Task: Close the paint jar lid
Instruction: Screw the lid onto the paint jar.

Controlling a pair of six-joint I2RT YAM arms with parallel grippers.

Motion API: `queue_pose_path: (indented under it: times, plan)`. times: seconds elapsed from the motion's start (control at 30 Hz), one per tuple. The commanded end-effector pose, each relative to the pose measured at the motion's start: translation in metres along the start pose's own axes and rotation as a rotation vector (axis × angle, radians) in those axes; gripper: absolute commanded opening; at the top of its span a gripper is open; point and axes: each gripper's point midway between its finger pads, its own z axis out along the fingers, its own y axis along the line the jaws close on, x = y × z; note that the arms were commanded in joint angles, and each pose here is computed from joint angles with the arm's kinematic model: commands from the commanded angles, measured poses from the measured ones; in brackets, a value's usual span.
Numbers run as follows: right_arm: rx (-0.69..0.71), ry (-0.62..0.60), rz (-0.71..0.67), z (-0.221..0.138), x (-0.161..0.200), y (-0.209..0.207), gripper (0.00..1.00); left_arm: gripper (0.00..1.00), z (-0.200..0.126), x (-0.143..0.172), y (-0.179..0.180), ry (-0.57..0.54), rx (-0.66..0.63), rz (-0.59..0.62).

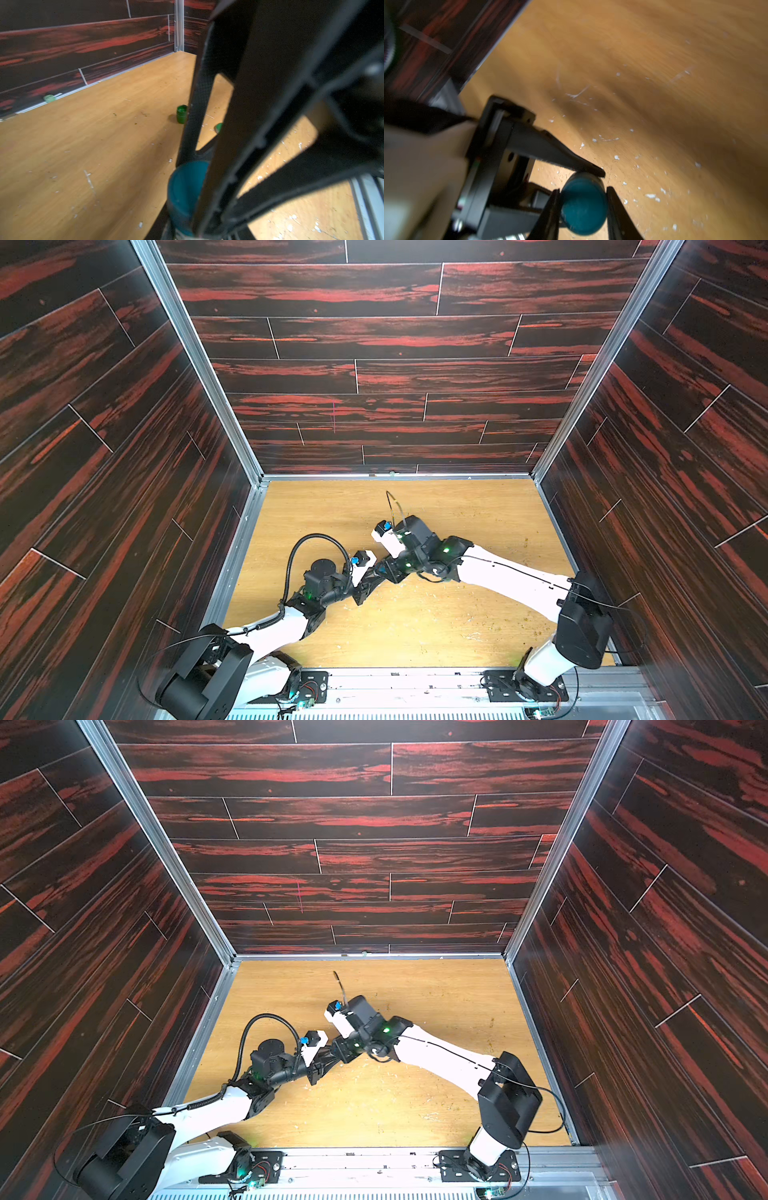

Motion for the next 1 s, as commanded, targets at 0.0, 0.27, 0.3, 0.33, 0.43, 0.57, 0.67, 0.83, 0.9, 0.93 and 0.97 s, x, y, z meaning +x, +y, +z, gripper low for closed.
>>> queue_pose_path:
  times: [0.0,0.27,0.3,0.33,0.43,0.57,0.67,0.83,0.9,0.93,0.97]
  plan:
    - [0.109,0.021,0.234,0.013,0.008,0.01,0.04,0.0,-0.002,-0.042,0.008,-0.137,-0.051,0.074]
    - [0.181,-0.025,0.525,0.033,0.012,0.031,0.02,0.0,-0.001,-0.047,0.015,-0.168,-0.09,0.057]
    - [0.175,-0.033,0.54,0.036,0.011,0.033,0.02,0.0,-0.001,-0.047,0.015,-0.168,-0.091,0.055]
    - [0.173,-0.044,0.547,0.036,0.009,0.035,0.02,0.0,-0.001,-0.047,0.015,-0.168,-0.091,0.052]
    - [0.177,-0.058,0.549,0.038,0.006,0.038,0.03,0.0,0.0,-0.046,0.015,-0.168,-0.089,0.049]
    - [0.189,-0.059,0.55,0.038,0.007,0.036,0.03,0.0,-0.001,-0.046,0.015,-0.168,-0.092,0.05]
    - [0.187,-0.059,0.542,0.038,0.006,0.036,0.03,0.0,0.0,-0.045,0.015,-0.166,-0.092,0.048]
    - [0.178,-0.071,0.512,0.034,0.002,0.038,0.08,0.0,0.0,-0.043,0.015,-0.16,-0.091,0.048]
    - [0.181,-0.084,0.501,0.029,0.0,0.036,0.12,0.0,0.0,-0.041,0.015,-0.156,-0.092,0.048]
    - [0.185,-0.089,0.492,0.027,-0.002,0.035,0.15,0.0,0.0,-0.041,0.015,-0.154,-0.091,0.048]
    - [0.184,-0.097,0.478,0.023,-0.004,0.036,0.21,0.0,0.0,-0.04,0.014,-0.151,-0.09,0.049]
